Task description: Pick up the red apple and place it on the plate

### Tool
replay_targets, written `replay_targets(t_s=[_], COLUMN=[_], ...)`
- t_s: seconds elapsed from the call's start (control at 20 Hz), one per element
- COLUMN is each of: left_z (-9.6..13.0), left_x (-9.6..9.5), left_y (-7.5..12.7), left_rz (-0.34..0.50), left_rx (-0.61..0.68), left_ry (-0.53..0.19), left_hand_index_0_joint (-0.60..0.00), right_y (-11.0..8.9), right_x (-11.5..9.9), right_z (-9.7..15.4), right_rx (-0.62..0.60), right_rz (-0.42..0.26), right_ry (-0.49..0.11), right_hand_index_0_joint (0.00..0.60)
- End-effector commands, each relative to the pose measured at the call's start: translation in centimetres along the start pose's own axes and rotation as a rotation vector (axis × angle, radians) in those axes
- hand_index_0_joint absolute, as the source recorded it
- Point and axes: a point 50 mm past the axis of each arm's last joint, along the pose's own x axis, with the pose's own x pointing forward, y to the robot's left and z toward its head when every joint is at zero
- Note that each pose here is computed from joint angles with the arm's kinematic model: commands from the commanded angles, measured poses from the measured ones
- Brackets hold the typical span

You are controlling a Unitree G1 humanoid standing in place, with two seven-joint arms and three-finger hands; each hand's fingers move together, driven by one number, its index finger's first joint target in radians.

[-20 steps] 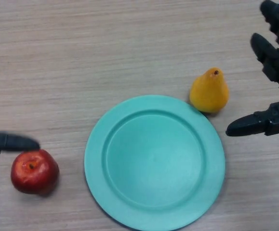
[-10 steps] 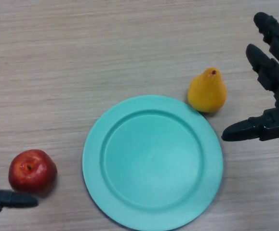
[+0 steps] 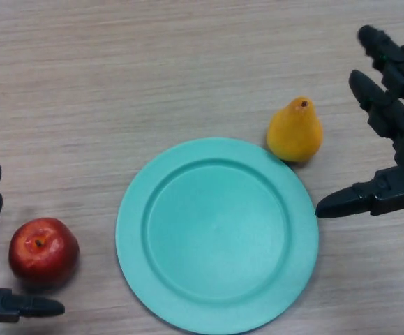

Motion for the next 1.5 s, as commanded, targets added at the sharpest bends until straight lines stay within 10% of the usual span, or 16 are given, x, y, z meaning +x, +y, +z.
replay_targets(t_s=[0.05,0.15,0.45,0.65,1.0,1.35,1.5], left_z=[2.5,0.9,3.2,7.4,10.4,10.7,10.5], left_x=[0.2,1.3,2.4,2.8,5.2,6.8,7.1], left_y=[1.9,0.2,0.7,1.2,-7.8,-13.3,-13.6], left_rz=[0.049,-0.037,0.019,0.141,-0.241,-0.366,-0.373], left_rx=[0.170,0.172,0.150,0.220,0.051,0.139,0.110], left_ry=[-0.185,-0.133,-0.158,-0.334,-0.245,-0.326,-0.290], left_hand_index_0_joint=[-0.400,-0.600,-0.600,-0.600,-0.600,-0.600,-0.301], right_y=[-1.0,-1.2,-1.4,-2.2,-3.2,-4.2,-4.4], right_x=[-0.7,-1.0,-1.2,-1.6,-2.0,-2.3,-2.3], right_z=[3.6,3.7,4.3,4.7,5.7,5.6,5.4], right_rx=[-0.083,-0.115,-0.146,-0.120,-0.089,-0.068,-0.057], right_rz=[-0.043,-0.045,-0.035,-0.073,-0.121,-0.147,-0.163], right_ry=[-0.221,-0.217,-0.224,-0.236,-0.276,-0.266,-0.260], right_hand_index_0_joint=[0.000,0.000,0.000,0.000,0.000,0.000,0.000])
